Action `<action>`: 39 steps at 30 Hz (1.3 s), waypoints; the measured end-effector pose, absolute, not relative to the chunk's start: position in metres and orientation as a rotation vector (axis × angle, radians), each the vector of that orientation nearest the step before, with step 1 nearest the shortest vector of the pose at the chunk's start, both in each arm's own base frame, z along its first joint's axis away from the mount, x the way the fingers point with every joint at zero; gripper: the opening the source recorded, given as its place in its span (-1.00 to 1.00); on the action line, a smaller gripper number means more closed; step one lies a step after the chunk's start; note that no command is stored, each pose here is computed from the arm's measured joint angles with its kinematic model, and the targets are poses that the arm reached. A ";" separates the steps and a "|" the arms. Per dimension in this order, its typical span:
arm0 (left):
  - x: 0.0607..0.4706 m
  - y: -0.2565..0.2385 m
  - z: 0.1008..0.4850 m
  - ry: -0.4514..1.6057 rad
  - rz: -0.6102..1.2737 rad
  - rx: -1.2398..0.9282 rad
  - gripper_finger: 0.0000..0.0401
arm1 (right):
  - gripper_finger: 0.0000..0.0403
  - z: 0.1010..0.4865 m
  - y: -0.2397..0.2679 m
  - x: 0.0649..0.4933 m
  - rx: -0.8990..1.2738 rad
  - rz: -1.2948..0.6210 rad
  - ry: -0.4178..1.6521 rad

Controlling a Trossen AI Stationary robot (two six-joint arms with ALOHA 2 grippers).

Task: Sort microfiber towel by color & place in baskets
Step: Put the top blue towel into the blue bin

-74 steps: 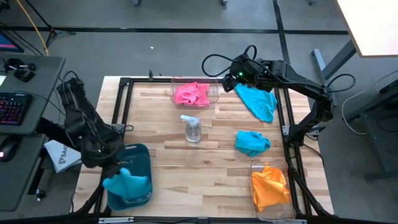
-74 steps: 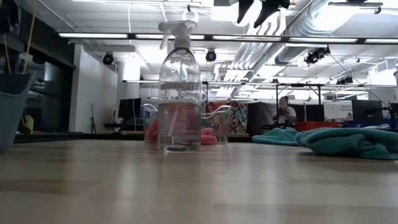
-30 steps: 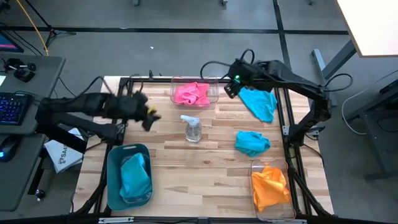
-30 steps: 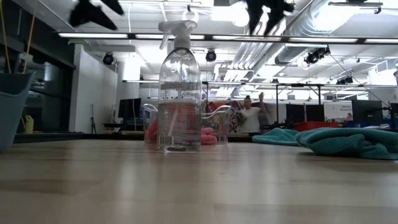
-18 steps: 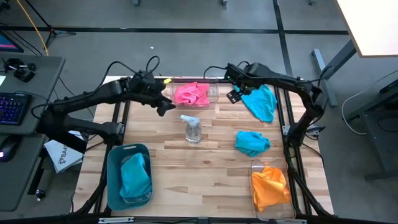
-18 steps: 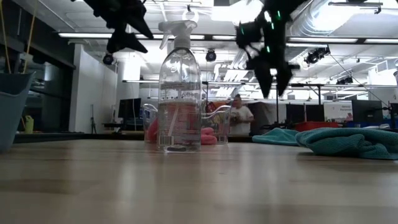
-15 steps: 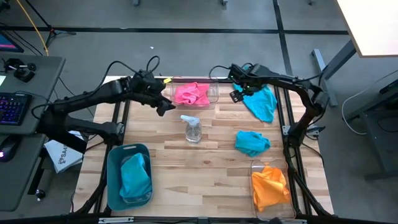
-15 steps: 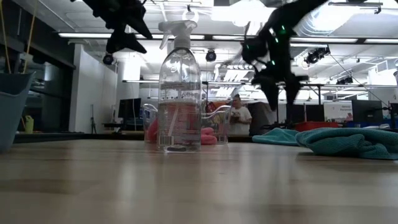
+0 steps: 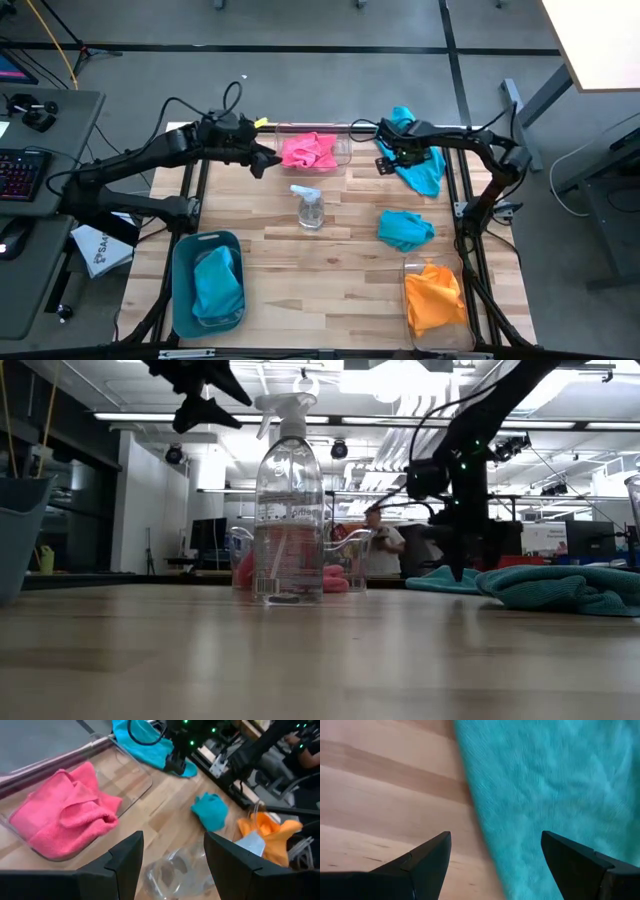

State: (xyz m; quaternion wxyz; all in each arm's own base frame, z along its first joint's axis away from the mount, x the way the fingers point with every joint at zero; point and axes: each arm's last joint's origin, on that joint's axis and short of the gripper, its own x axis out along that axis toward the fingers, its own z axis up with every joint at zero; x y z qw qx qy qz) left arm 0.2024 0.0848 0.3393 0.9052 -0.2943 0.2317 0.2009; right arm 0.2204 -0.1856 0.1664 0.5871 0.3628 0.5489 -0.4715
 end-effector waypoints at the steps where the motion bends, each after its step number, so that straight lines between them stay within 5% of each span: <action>1: 0.203 0.085 0.340 0.473 0.417 -0.619 -0.01 | 0.52 0.164 -0.184 0.219 0.858 -1.103 1.284; 15: 0.204 0.085 0.342 0.434 0.418 -0.645 -0.01 | 0.44 0.139 -0.163 0.206 0.873 -1.039 1.387; 19: 0.208 0.086 0.350 0.348 0.372 -0.646 -0.01 | 0.04 0.131 -0.158 0.203 0.874 -1.031 1.395; 24: 0.213 0.086 0.383 0.049 0.193 -0.585 -0.01 | -0.85 0.142 -0.149 0.207 0.813 -0.967 1.394; 31: 0.197 0.078 0.422 -0.271 0.074 -0.470 -0.01 | -0.98 0.222 -0.129 0.231 0.716 -0.819 1.121; 39: 0.172 0.067 0.441 -0.385 0.056 -0.429 -0.01 | -0.98 0.364 -0.076 0.252 0.491 -0.475 0.479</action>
